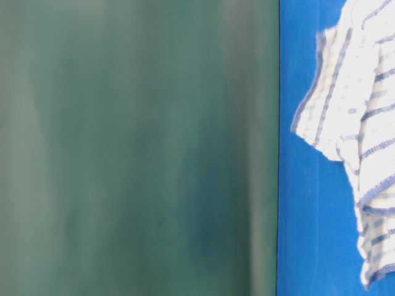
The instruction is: Lift the towel with both arms.
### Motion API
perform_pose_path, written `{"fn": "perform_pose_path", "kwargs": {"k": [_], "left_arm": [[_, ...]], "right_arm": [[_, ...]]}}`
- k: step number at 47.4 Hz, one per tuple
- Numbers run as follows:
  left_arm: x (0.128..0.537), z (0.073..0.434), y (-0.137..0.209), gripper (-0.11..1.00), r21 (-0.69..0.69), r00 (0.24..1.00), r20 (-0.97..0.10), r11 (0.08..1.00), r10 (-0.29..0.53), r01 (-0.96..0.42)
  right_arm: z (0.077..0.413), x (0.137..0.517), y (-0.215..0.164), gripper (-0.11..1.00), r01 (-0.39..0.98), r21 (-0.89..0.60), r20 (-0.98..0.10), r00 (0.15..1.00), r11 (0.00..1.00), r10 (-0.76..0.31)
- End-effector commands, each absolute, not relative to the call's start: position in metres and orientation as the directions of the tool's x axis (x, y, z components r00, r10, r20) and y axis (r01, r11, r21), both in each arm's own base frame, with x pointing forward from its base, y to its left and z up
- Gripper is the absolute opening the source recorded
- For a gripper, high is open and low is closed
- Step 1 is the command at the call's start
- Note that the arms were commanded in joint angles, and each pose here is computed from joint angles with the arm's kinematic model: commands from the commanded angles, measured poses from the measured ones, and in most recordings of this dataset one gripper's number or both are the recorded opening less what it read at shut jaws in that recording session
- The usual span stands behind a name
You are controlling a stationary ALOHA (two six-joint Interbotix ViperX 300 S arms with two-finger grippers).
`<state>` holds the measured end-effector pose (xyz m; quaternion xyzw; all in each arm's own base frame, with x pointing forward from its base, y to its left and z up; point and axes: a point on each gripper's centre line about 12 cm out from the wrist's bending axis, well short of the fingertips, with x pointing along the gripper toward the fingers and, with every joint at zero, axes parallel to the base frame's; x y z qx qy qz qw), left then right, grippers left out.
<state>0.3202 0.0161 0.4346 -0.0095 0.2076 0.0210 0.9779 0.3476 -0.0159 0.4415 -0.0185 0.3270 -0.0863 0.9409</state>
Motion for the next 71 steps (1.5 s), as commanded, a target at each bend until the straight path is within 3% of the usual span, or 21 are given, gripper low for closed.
{"fn": "perform_pose_path", "kwargs": {"k": [1,30,46,59,71], "left_arm": [[0.322,0.428,0.015,0.92,-0.011,0.915,-0.402,0.999,0.033,-0.042],[0.358,0.271,-0.002,0.92,-0.016,0.83,-0.558,1.0,-0.01,0.002],[0.388,0.196,-0.026,0.92,-0.014,0.807,-0.588,0.998,-0.056,0.059],[0.401,0.138,-0.031,0.92,-0.013,0.763,-0.644,0.998,-0.058,0.065],[0.404,0.11,-0.029,0.92,-0.011,0.745,-0.665,0.998,-0.051,0.059]], "right_arm": [[0.439,0.345,-0.015,0.68,0.153,-0.082,-0.603,0.779,0.985,-0.172],[0.282,0.36,0.021,0.67,0.121,0.042,-0.709,0.703,0.992,-0.055],[0.182,0.379,0.038,0.67,0.09,0.069,-0.782,0.624,0.994,-0.002],[0.136,0.384,0.048,0.67,0.056,0.084,-0.795,0.605,0.995,0.033],[0.103,0.382,0.049,0.67,0.05,0.088,-0.818,0.573,0.995,0.044]]}}
